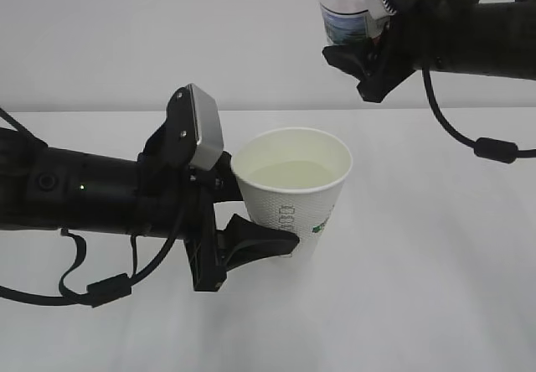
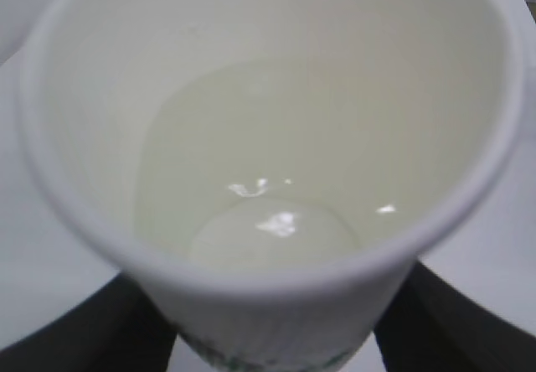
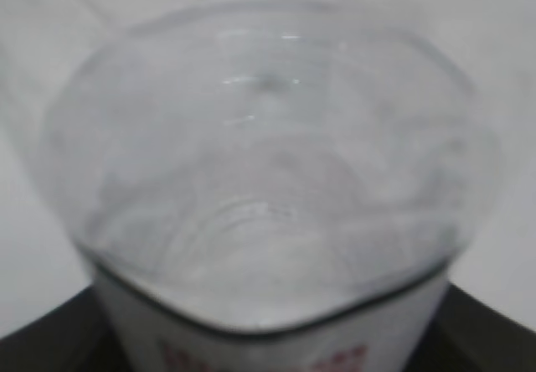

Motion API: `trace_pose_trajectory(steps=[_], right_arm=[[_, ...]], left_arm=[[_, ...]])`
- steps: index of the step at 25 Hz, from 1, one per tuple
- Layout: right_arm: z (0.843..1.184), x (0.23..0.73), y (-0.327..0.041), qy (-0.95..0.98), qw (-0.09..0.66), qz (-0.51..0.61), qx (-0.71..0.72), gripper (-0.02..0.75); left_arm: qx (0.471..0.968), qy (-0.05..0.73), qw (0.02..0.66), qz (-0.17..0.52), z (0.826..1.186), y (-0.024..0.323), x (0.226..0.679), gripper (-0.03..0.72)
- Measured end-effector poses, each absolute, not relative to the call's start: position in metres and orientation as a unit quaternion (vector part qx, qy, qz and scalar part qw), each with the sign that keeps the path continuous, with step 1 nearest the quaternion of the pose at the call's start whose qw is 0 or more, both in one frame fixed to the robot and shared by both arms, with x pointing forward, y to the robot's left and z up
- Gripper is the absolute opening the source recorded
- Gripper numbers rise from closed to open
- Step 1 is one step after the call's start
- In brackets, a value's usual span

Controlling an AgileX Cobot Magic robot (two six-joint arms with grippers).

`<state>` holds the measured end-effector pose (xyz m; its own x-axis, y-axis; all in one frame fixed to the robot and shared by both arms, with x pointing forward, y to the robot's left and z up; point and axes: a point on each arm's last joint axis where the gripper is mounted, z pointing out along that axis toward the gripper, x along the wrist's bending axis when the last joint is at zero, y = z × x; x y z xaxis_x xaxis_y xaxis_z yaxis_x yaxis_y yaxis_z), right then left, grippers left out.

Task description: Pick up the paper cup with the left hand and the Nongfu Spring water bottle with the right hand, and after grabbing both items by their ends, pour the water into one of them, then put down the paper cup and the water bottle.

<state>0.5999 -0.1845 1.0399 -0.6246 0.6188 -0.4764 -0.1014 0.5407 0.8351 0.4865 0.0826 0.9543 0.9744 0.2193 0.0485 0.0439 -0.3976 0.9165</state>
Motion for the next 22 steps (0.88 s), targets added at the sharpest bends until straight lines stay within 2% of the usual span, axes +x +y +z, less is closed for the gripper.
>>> trace_pose_trajectory(steps=[13, 22], right_arm=[[1.016, 0.615, -0.189, 0.755, 0.397, 0.456, 0.254, 0.495], [0.985, 0.599, -0.203, 0.725, 0.403, 0.45, 0.331, 0.495]], left_arm=[[0.835, 0.082, 0.537, 0.085, 0.953, 0.083, 0.487, 0.489], [0.835, 0.082, 0.537, 0.085, 0.953, 0.083, 0.487, 0.489]])
